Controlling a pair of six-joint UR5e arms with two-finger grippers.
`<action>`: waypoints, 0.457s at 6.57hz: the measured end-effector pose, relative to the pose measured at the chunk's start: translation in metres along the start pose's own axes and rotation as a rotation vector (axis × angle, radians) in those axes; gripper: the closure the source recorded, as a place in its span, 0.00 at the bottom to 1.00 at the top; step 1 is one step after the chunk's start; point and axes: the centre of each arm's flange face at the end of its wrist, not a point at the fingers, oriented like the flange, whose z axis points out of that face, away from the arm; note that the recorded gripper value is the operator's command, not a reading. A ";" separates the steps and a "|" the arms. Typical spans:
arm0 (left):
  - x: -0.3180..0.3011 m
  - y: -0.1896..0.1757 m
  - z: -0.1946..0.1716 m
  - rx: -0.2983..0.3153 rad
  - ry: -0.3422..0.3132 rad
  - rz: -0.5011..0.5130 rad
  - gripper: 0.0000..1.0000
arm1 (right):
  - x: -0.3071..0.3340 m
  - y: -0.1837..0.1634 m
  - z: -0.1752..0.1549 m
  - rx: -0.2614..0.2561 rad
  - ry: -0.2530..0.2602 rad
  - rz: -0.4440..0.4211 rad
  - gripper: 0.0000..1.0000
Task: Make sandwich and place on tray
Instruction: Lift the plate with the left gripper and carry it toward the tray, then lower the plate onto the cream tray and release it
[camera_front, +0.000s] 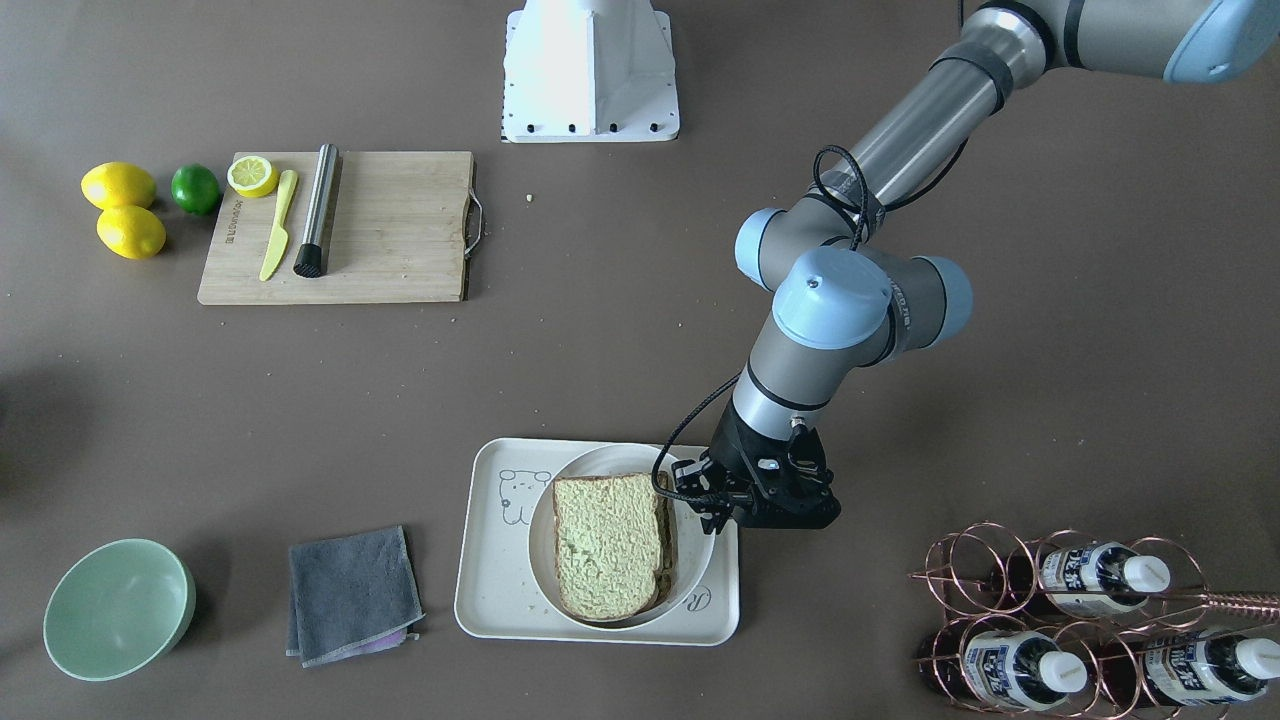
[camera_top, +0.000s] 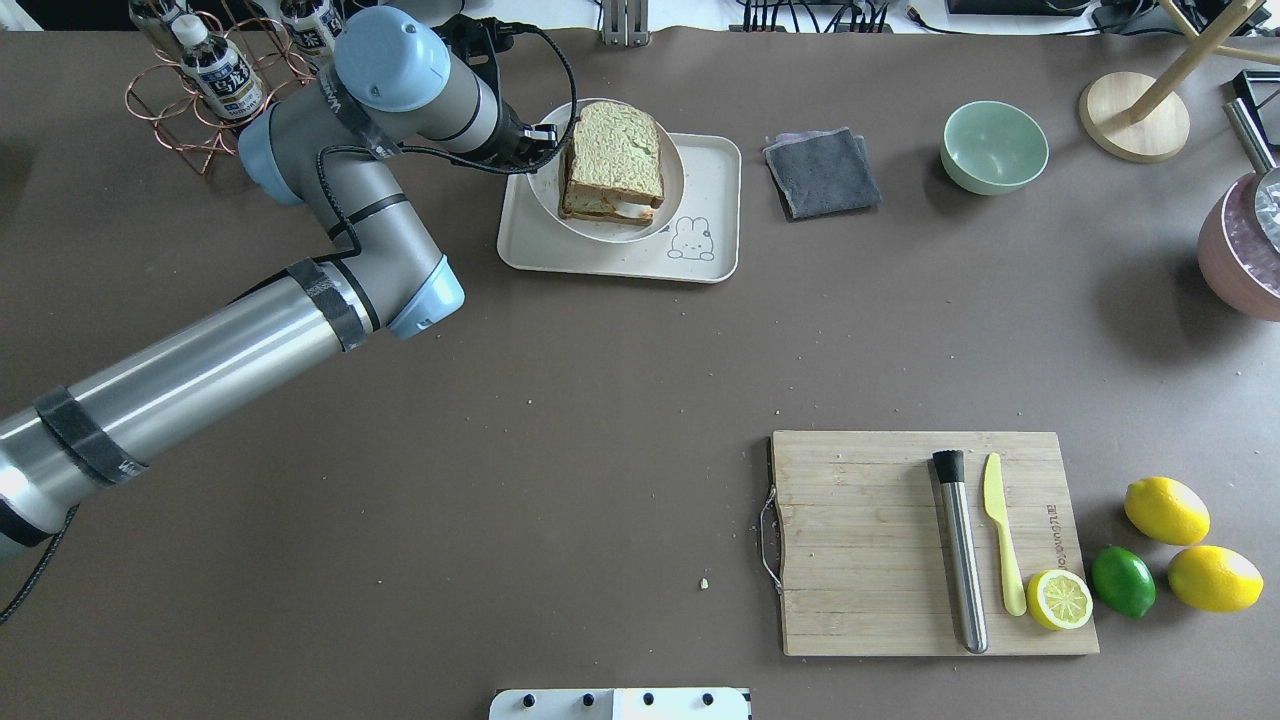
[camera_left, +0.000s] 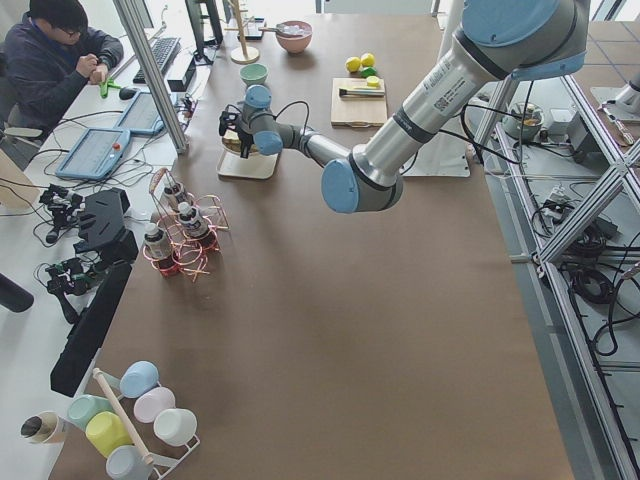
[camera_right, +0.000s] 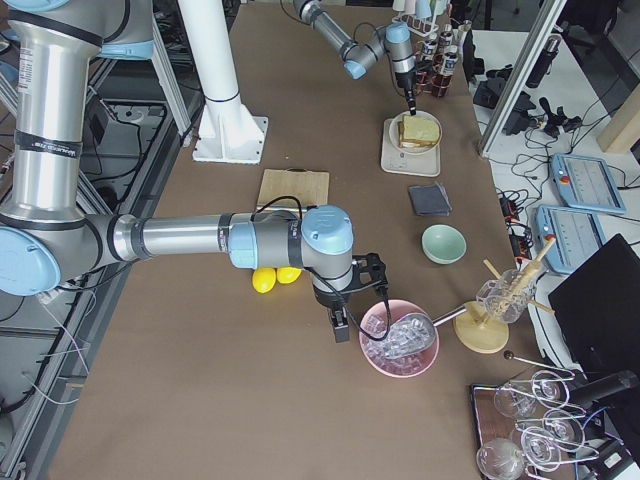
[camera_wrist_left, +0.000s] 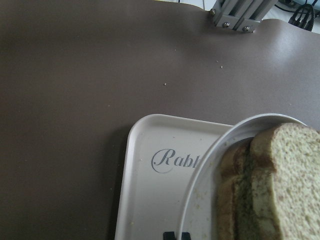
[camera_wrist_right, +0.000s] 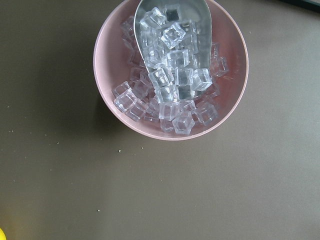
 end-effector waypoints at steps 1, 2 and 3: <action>0.013 0.010 0.007 0.005 0.002 0.013 1.00 | 0.003 0.004 -0.002 0.002 0.001 0.008 0.00; 0.023 0.018 0.011 0.007 0.005 0.022 0.33 | 0.006 0.007 -0.004 0.005 0.002 0.016 0.00; 0.028 0.021 0.012 0.008 0.007 0.027 0.03 | 0.008 0.008 -0.004 0.005 0.002 0.019 0.00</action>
